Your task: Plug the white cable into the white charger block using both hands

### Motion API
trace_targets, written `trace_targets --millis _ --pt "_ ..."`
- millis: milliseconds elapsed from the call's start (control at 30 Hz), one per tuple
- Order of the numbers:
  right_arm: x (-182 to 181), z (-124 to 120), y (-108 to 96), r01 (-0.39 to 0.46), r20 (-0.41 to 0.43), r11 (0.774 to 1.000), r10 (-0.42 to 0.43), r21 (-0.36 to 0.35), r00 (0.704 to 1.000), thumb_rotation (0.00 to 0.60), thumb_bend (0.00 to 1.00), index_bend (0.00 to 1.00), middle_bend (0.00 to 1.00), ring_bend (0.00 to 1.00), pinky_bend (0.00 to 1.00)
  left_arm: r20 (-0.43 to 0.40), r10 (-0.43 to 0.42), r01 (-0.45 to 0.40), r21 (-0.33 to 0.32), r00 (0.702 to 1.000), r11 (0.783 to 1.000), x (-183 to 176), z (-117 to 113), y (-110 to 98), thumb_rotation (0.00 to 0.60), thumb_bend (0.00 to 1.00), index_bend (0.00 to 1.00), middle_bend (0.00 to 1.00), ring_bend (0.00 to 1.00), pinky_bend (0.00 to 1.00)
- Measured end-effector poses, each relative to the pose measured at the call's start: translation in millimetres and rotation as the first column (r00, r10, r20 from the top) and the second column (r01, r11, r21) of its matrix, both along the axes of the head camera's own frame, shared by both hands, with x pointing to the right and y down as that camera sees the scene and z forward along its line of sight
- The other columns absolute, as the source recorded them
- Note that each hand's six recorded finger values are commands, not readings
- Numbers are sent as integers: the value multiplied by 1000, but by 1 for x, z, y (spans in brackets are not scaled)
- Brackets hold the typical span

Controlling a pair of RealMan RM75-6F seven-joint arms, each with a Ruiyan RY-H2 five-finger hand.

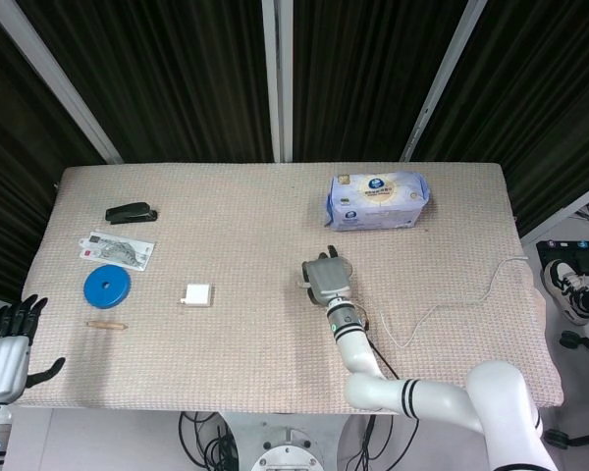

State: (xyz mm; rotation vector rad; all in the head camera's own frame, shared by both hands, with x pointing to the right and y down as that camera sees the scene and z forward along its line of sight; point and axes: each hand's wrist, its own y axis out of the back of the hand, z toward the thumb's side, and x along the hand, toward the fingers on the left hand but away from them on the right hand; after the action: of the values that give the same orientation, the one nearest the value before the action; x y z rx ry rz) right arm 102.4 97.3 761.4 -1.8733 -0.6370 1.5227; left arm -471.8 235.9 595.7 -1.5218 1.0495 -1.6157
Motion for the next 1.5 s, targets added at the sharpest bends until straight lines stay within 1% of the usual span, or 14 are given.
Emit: trace_targets --millis 133,300,500,700,867,967,1067,1133,1233,1333,1400,1500 --pt "-2 1 0 2 6 1000 -2 1 1000 600 327 540 539 262 108 0 2 -2 -1 1000 1000 0 0 0 600 165 71 0 0 0" --pt "-3 0 -1 6 19 1000 -6 10 1000 600 364 595 576 300 137 1 8 -8 0 1000 1000 0 -1 -1 600 165 71 0 0 0" --pt "1 -8 -7 4 50 1000 -5 29 999 600 376 613 586 309 156 2 30 -30 -1 1000 1000 4 -2 -5 600 165 71 0 0 0" --pt "7 -17 -12 10 80 999 -13 39 997 600 378 620 587 311 160 -6 91 -91 0 996 996 16 -5 -18 600 162 71 0 0 0" --pt "12 -32 -19 19 133 998 -25 52 991 600 378 620 585 311 164 -57 158 -159 -8 986 987 35 -1 -37 600 159 71 0 0 0" --pt "17 -45 -25 25 170 998 -36 66 985 600 378 620 585 311 164 -108 198 -202 -27 974 979 50 6 -50 600 158 87 20 0 0" --pt "23 -59 -29 29 207 996 -46 81 977 600 378 620 585 311 163 -164 235 -247 -59 958 967 68 18 -64 600 157 103 27 0 0" --pt "29 -69 -33 29 233 996 -49 90 971 600 377 620 584 311 163 -202 257 -280 -91 945 956 81 28 -72 600 156 110 34 0 0" --pt "36 -82 -38 24 265 995 -50 101 963 600 377 620 584 311 164 -259 284 -326 -133 923 936 105 45 -86 600 157 134 73 0 0" --pt "43 -93 -41 20 288 994 -51 108 956 600 377 620 584 311 163 -311 294 -357 -166 904 919 131 63 -99 600 160 191 124 0 0" --pt "46 -97 -43 19 294 993 -52 113 954 600 377 620 584 311 164 -336 286 -362 -188 897 913 145 76 -104 600 169 210 154 0 0" --pt "52 -99 -43 15 298 994 -48 112 953 600 377 620 584 310 164 -356 267 -359 -223 896 907 160 92 -109 600 185 218 162 0 0"
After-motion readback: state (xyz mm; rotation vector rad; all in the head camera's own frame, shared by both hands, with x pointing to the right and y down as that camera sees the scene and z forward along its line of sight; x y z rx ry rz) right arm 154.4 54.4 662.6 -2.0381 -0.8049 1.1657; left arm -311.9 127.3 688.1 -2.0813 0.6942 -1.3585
